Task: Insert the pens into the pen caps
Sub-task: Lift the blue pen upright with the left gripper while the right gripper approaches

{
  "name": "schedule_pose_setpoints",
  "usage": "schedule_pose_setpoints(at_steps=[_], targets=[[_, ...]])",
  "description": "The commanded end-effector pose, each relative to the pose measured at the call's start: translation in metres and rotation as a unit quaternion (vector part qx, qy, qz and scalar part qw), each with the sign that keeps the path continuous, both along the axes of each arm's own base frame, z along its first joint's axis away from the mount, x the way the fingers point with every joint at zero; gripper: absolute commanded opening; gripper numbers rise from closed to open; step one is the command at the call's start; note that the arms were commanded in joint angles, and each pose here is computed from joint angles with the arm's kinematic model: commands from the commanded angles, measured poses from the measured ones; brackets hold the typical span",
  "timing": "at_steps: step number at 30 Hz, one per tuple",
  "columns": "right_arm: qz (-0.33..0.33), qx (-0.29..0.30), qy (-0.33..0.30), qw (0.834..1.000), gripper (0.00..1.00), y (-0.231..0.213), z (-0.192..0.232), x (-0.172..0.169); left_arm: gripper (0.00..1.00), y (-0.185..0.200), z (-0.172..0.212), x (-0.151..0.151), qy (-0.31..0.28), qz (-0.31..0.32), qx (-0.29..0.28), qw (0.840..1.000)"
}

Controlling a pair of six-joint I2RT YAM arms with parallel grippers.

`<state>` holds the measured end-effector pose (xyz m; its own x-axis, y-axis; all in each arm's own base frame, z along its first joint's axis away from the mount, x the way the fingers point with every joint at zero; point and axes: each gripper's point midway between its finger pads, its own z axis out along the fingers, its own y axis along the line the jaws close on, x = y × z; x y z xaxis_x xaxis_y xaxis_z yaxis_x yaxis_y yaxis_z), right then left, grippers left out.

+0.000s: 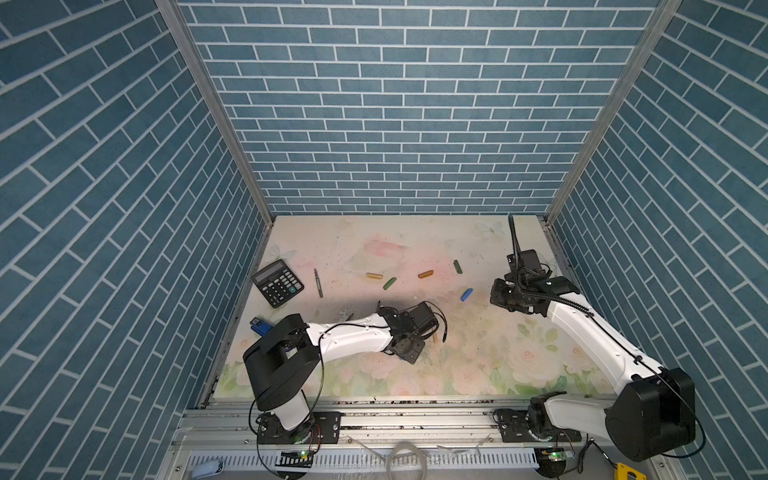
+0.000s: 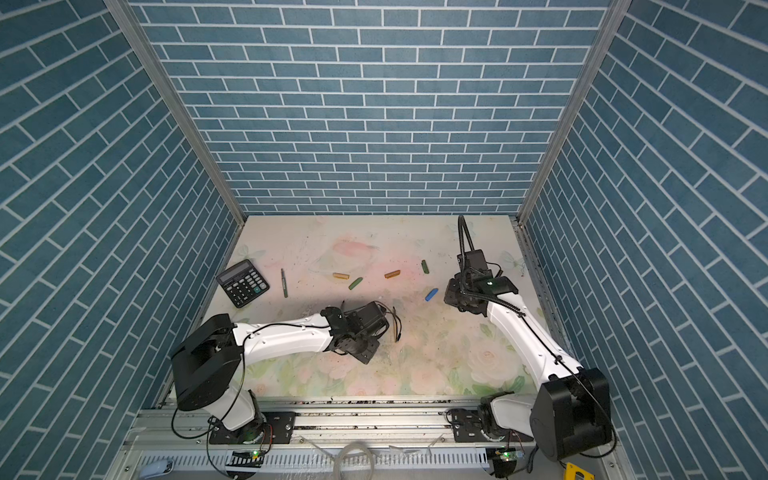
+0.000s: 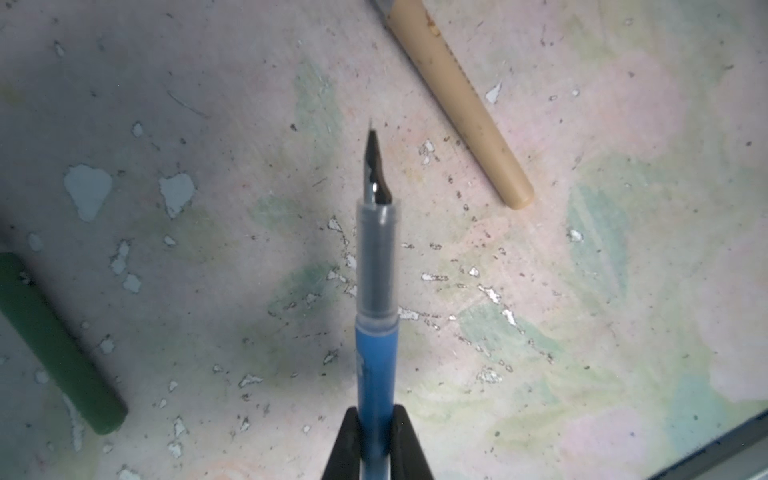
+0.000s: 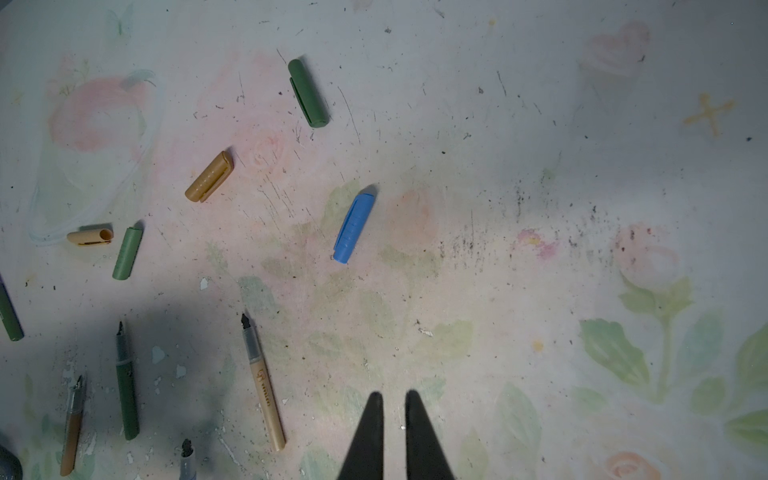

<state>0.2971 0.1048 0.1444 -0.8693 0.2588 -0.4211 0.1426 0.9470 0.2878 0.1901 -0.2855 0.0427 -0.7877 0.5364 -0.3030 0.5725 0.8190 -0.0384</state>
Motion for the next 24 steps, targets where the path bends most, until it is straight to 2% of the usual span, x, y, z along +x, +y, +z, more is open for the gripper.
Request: schedule_pose_setpoints(at_steps=[1, 6, 12, 17, 24], targets=[[-0.012, 0.006, -0.008, 1.0, 0.14, 0.001, 0.003, 0.004, 0.0, -0.001, 0.012, 0.005, -0.035, -0.002, -0.024, 0.999], [-0.002, 0.009, -0.018, 1.0, 0.14, 0.004, 0.003, 0.008, 0.0, -0.006, 0.032, 0.015, -0.086, -0.018, -0.064, 0.994], [0.014, 0.026, -0.044, 0.999, 0.14, 0.01, 0.012, 0.012, 0.0, -0.013, 0.06, 0.035, -0.159, -0.045, -0.07, 0.984], [0.02, 0.018, -0.047, 0.999, 0.15, 0.01, 0.019, 0.014, 0.0, -0.021, 0.083, 0.05, -0.181, -0.045, -0.082, 0.979], [0.027, 0.015, -0.083, 0.996, 0.18, 0.01, 0.041, 0.022, 0.0, -0.043, 0.144, 0.068, -0.221, -0.075, -0.127, 0.964]])
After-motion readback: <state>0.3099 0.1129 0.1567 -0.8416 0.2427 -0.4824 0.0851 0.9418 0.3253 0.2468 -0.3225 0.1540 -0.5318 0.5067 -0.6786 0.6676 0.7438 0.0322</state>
